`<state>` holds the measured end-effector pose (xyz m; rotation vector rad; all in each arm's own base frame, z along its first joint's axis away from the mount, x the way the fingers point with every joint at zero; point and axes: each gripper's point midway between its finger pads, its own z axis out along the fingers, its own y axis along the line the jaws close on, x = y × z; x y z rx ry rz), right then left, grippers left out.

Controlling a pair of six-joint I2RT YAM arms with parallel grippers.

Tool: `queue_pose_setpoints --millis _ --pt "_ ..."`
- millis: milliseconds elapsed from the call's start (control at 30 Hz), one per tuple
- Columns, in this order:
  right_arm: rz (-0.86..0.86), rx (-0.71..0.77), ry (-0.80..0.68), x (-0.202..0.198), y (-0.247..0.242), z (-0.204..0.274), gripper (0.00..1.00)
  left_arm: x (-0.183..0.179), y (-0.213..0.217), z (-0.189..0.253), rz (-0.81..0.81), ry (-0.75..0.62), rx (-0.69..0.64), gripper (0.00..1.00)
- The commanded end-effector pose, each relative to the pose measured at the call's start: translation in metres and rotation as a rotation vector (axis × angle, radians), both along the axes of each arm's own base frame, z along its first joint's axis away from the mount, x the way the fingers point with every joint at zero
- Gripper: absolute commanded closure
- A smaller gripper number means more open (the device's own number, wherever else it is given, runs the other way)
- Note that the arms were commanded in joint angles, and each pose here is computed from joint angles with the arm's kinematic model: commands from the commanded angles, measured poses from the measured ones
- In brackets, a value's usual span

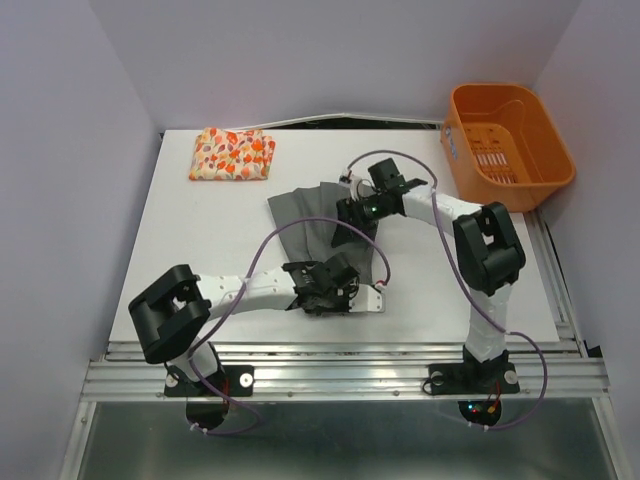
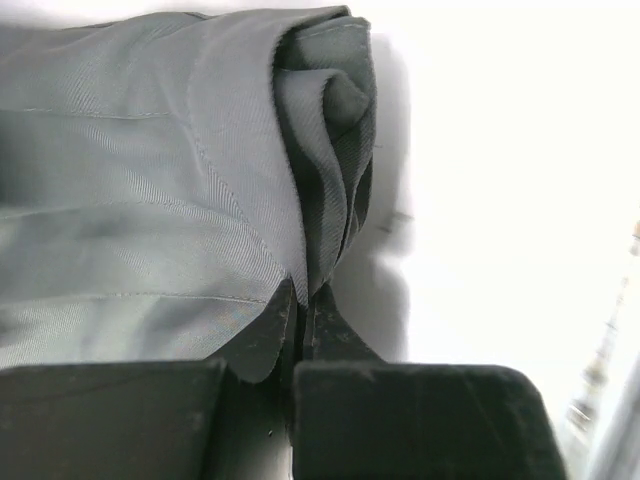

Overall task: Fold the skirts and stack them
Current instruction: Fold the skirt

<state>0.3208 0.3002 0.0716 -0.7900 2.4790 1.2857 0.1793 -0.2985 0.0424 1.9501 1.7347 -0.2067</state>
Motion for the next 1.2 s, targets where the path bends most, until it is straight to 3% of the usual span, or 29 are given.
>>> queue_pose_setpoints --millis 0,200,367,533,600,767,900,1167 --pt "-0.03 -0.029 -0.31 0.074 -0.001 0.058 0.2 -0.044 -0.001 0.023 -0.075 0.188 -0.029 1.0" --pt "0.011 -0.06 -0.373 0.113 0.01 0.039 0.22 -0.066 -0.015 0.057 -0.117 0.314 -0.095 1.0" --pt "0.028 -0.12 -0.334 0.132 0.013 -0.022 0.25 -0.086 -0.023 0.085 -0.146 0.435 -0.115 1.0" --pt "0.096 -0.118 -0.242 0.111 0.011 -0.061 0.3 -0.088 -0.026 0.105 -0.196 0.462 -0.099 1.0" --pt "0.131 -0.093 -0.209 0.098 0.011 -0.064 0.37 -0.082 -0.024 0.108 -0.2 0.486 -0.088 1.0" --pt "0.211 -0.015 -0.124 0.054 0.006 -0.062 0.48 -0.03 -0.02 0.123 -0.132 0.527 -0.098 1.0" --pt "0.259 0.03 -0.093 0.027 0.01 -0.053 0.51 0.026 -0.022 0.134 -0.089 0.416 -0.12 1.0" --pt "0.317 0.072 -0.029 -0.007 0.017 -0.046 0.56 0.086 -0.034 0.131 -0.063 0.199 -0.108 1.0"
